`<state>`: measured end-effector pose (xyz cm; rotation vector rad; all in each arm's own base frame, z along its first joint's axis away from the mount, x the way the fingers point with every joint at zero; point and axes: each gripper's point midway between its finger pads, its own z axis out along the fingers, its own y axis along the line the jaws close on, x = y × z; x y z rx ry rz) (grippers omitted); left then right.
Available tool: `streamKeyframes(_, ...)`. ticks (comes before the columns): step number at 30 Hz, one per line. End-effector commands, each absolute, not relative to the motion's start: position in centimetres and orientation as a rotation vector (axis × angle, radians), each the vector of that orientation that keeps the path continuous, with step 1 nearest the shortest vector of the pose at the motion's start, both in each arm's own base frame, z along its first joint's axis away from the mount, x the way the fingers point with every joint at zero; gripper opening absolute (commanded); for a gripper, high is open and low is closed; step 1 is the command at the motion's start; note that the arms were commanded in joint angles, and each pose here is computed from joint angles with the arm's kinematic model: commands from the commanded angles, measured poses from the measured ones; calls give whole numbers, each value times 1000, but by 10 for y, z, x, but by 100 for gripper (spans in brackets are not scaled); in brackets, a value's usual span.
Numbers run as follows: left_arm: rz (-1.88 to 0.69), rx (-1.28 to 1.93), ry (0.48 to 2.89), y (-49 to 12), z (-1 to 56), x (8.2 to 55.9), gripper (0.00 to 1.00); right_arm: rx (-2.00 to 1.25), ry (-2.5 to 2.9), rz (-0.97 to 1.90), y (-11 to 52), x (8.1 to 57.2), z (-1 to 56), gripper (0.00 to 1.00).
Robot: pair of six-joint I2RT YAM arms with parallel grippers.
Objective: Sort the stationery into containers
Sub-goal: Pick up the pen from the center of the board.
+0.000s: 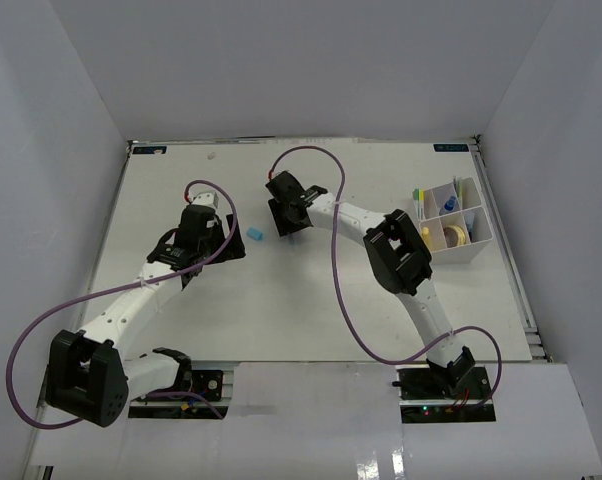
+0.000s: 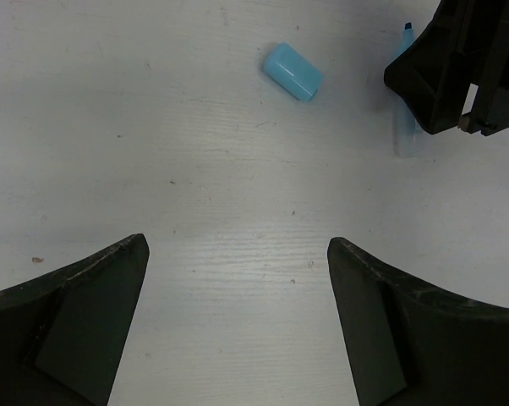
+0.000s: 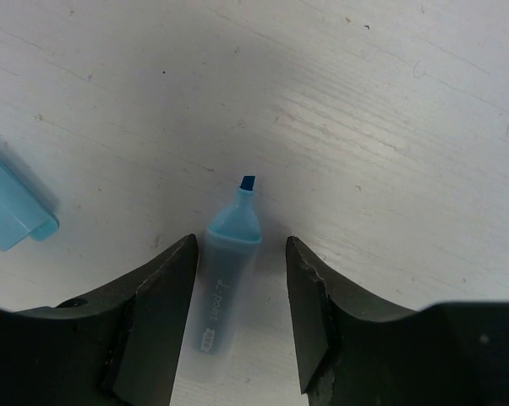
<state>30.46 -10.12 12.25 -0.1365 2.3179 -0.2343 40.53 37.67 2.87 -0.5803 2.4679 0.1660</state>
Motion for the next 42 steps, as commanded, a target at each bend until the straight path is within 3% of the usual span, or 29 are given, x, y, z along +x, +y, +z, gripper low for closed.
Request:
streamKeyframes(1,-256,-132,2299,-102,127,305,98,-558,2470,147,376,406,17,52)
streamKeyframes(4,-263,-129,2300,-104,126,305,98,-558,2472,153,375,404,16,45)
streamKeyframes(7,-293,-119,2295,-108,128,305,98,-556,2459,165,374,402,23,32)
streamKeyframes(13,-461,-35,2251,-132,140,301,98,-567,2389,291,377,391,56,18)
streamKeyframes(27,-998,87,1860,-194,228,280,98,-458,1797,754,369,345,243,9)
streamKeyframes(34,-982,148,1699,-221,260,275,97,-393,1609,878,362,314,288,8)
streamKeyframes(42,-945,162,1638,-248,273,277,89,-360,1508,928,359,297,308,8)
